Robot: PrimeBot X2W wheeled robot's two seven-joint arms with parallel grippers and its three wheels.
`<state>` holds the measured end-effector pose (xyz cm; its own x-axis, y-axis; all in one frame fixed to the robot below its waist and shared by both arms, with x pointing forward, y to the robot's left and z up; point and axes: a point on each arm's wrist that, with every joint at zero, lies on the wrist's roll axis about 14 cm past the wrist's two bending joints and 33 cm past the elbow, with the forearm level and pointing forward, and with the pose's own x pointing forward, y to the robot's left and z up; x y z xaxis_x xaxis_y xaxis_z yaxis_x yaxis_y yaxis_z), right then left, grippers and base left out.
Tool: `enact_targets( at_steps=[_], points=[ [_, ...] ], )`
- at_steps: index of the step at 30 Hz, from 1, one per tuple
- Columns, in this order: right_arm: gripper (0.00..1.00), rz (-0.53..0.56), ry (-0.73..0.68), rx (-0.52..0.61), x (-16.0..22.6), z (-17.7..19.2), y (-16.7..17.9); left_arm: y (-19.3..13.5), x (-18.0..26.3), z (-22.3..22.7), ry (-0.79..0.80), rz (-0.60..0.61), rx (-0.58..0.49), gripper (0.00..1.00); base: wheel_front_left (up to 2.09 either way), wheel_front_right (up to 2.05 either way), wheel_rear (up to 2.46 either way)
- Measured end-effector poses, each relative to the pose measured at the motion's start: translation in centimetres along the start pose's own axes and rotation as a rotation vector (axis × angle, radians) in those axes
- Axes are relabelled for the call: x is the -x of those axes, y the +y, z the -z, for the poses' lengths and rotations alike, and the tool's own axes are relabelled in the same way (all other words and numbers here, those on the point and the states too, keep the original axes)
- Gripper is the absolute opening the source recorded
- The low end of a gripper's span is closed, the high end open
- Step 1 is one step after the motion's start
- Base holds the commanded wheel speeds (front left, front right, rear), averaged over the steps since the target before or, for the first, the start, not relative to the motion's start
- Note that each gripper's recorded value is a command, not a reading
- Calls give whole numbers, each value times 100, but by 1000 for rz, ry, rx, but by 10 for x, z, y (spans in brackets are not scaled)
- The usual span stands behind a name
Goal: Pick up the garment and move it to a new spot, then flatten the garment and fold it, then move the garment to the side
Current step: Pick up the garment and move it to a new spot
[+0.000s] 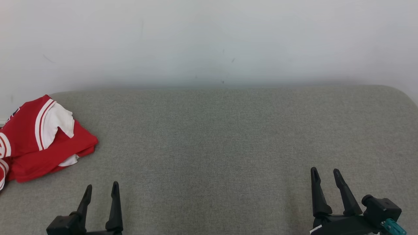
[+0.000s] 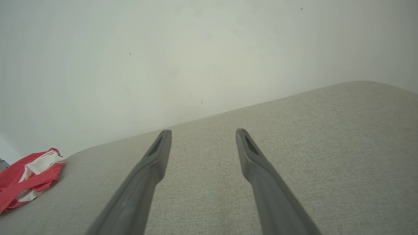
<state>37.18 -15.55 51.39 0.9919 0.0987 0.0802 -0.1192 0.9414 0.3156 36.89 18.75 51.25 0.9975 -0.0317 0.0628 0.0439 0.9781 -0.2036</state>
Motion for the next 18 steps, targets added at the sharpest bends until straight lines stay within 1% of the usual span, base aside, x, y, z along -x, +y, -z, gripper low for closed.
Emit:
enact_targets(
  at_steps=[6, 18],
  points=[
    [100, -14, -10, 52, 1, -2, 3, 6, 5, 5, 13, -15, -43, 100, 0, 0, 0],
    [100, -40, -20, 129, 3, -3, 8, 11, 7, -4, -20, -22, -142, 100, 0, 0, 0]
  ],
)
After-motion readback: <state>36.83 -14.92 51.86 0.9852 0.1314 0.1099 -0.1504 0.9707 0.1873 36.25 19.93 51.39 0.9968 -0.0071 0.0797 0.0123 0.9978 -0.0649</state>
